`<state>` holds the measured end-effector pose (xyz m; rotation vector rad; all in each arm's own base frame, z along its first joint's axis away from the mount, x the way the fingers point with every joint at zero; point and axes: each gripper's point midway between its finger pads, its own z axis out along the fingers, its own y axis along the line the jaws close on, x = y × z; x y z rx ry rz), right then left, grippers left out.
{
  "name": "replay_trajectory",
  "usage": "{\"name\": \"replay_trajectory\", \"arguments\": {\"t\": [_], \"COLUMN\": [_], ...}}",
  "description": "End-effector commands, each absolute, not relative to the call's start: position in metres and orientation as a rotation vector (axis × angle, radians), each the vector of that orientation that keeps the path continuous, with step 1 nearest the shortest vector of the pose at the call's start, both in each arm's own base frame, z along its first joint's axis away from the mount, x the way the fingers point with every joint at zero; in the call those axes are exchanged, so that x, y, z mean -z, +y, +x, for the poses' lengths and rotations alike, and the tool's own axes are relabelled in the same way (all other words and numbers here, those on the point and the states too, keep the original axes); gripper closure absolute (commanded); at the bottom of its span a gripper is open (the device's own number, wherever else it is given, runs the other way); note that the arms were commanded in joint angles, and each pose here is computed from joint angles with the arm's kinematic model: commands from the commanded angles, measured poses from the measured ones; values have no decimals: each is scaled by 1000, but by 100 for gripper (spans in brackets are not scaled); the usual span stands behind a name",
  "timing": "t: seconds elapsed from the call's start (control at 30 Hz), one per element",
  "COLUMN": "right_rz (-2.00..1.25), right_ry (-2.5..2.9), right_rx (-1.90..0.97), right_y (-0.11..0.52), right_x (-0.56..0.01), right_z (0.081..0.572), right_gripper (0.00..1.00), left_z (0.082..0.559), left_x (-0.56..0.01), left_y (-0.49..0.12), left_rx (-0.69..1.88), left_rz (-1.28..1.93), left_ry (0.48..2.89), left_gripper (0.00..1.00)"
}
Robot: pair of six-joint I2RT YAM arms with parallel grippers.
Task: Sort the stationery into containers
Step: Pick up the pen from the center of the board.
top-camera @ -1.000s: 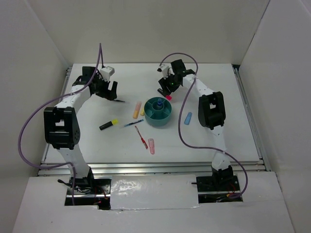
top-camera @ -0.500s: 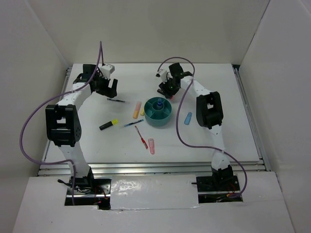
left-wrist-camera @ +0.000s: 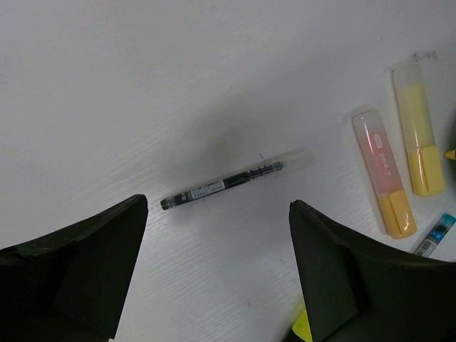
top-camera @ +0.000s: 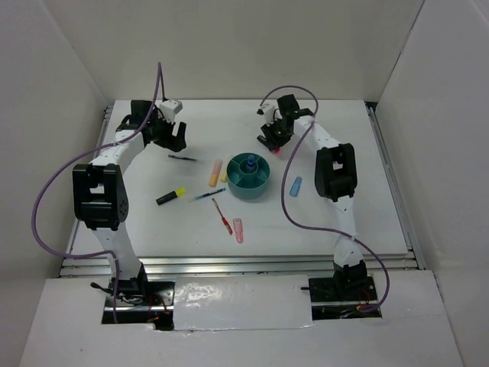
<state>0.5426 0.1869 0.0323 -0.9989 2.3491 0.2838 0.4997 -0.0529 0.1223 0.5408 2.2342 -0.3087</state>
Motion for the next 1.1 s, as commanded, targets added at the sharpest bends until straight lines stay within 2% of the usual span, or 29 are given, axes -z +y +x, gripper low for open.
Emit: {"name": "replay_trajectory", "arguments": {"t": [0.0, 0.13, 0.2, 0.3, 0.63, 0.77, 0.8, 0.9, 1.07], "right_rz": [-792, -645, -592, -568, -424, -411, -436, -449, -506], "right_ry": [2234, 2141, 2105, 2119, 2247, 2251, 2247, 2250, 2230], "right_rx": [-351, -431, -487, -579, -882, -952, -950, -884, -890], "right_y": [164, 150, 149, 161, 220, 237, 246, 256, 280], "right_x": [-134, -198, -230, -247, -245, -249, -249, -247, -258], "right_z": [557, 549, 538, 514, 455, 449, 445, 447, 435], "right_gripper": [100, 100, 100, 100, 100, 100, 100, 100, 100], "left_z": [520, 515, 509, 484, 402, 380, 377, 373, 375], "left_x": [-188, -214, -249, -248, -270, -254, -272, -266, -293], "left_y": [-78, -101, -123, -155, -253, -274, -282, -290, -297], "left_rx": [296, 207, 142, 23, 11, -117, -186, -250, -335], "left_rz": [663, 841, 926, 1141, 1474, 1576, 1518, 1503, 1385], "left_ry": [1977, 1799, 1620, 1419, 835, 573, 465, 385, 292], "left_gripper": [8, 11, 13, 16, 26, 29, 30, 31, 33]}}
